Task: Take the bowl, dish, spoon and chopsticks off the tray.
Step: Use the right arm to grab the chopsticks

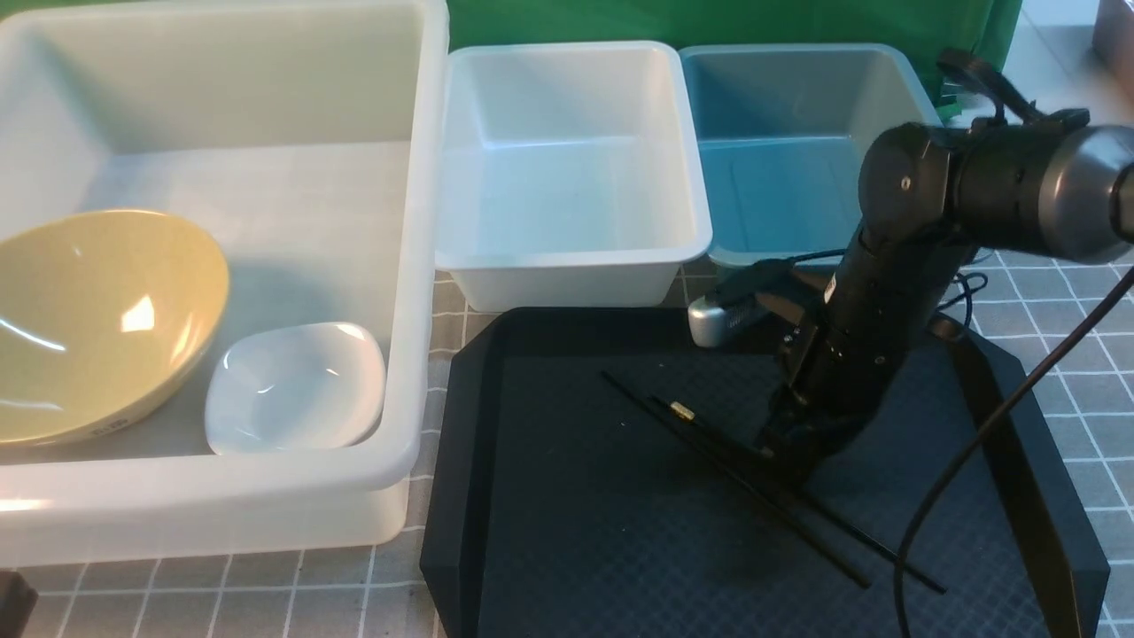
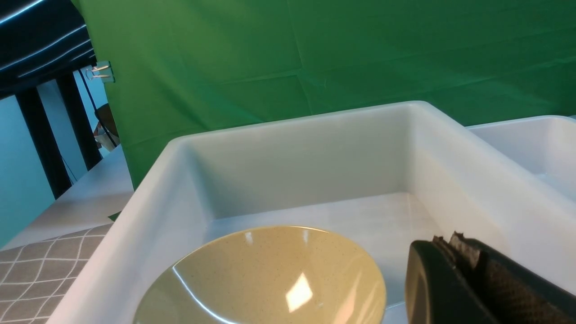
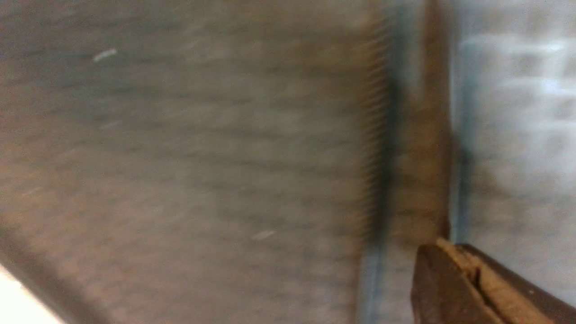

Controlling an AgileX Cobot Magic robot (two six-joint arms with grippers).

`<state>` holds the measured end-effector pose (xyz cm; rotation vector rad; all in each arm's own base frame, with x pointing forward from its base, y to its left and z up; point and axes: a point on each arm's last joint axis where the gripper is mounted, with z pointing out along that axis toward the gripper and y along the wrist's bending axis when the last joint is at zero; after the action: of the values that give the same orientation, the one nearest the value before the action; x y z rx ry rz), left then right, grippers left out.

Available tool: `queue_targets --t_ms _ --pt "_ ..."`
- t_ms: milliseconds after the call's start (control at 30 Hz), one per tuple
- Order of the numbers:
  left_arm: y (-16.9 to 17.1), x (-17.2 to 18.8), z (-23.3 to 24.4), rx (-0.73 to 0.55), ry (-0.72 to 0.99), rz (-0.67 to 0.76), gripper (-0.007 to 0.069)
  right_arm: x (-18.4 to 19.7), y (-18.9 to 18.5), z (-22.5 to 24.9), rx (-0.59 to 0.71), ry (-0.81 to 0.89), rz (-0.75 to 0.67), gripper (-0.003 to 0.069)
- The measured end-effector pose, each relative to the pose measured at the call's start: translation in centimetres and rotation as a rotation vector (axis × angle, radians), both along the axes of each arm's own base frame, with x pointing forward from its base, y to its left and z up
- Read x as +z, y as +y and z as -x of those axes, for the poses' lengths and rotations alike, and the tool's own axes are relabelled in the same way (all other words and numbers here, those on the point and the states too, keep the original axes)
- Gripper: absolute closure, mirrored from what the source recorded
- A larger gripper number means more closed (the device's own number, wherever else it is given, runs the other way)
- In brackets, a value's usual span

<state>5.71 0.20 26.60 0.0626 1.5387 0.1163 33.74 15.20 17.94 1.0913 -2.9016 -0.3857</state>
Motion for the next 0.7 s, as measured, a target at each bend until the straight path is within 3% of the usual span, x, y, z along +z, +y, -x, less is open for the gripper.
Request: queue_targets --t_ms 333,500,700 --pt "0.0 0.0 0.0 0.000 0.000 0.000 0.0639 3.2 2.0 0.8 0.025 -0.110 -0.014 0.0579" --pt "0.0 0.0 0.0 0.000 -0.001 0.000 0.0639 2.1 3.4 2.2 0.078 -0.130 0.075 0.0440" --pt "0.0 0.0 0.0 -0.001 -0.005 0.003 0.0639 1.6 4.7 2.3 0.097 -0.252 0.125 0.0207"
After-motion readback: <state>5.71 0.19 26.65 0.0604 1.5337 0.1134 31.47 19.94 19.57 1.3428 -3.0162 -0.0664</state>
